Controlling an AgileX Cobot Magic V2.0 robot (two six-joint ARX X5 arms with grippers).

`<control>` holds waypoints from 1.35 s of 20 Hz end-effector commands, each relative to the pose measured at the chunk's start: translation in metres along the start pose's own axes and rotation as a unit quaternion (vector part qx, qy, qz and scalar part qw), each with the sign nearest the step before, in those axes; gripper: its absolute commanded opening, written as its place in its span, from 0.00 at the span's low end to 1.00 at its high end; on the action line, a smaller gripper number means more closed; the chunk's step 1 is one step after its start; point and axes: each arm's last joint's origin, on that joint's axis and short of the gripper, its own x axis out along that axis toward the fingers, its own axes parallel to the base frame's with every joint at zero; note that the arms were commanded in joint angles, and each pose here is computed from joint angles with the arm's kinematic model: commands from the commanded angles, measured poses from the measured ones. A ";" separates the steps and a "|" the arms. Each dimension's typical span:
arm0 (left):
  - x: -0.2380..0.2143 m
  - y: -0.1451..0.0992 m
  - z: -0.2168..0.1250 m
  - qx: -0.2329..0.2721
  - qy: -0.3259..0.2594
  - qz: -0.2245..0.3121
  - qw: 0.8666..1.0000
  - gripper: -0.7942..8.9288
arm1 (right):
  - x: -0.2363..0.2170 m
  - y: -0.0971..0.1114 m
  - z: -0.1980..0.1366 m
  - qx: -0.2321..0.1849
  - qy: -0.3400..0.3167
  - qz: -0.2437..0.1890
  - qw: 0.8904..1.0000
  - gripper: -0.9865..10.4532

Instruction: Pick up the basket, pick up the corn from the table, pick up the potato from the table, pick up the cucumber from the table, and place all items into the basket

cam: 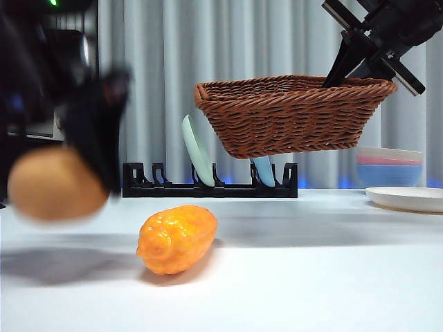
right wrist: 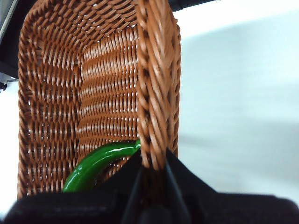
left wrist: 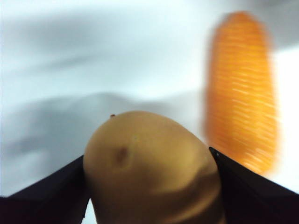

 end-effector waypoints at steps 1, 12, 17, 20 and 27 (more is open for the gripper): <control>-0.053 -0.016 0.009 0.018 -0.099 -0.077 0.992 0.07 | 0.000 0.007 0.002 -0.011 -0.005 0.012 1.000 0.08; -0.088 -0.072 0.134 0.156 -0.229 -0.025 0.961 0.07 | 0.020 0.050 -0.018 -0.039 0.044 0.060 0.996 0.08; -0.014 -0.071 0.155 0.190 -0.138 0.049 0.971 0.09 | 0.022 0.054 -0.022 -0.040 0.058 0.062 0.996 0.08; -0.009 -0.069 0.153 0.200 -0.123 0.055 0.971 0.63 | 0.022 0.053 -0.023 -0.038 0.064 0.058 0.996 0.08; -0.019 -0.076 0.160 0.185 -0.144 0.024 0.972 0.79 | 0.022 0.053 -0.023 -0.037 0.064 0.058 0.996 0.08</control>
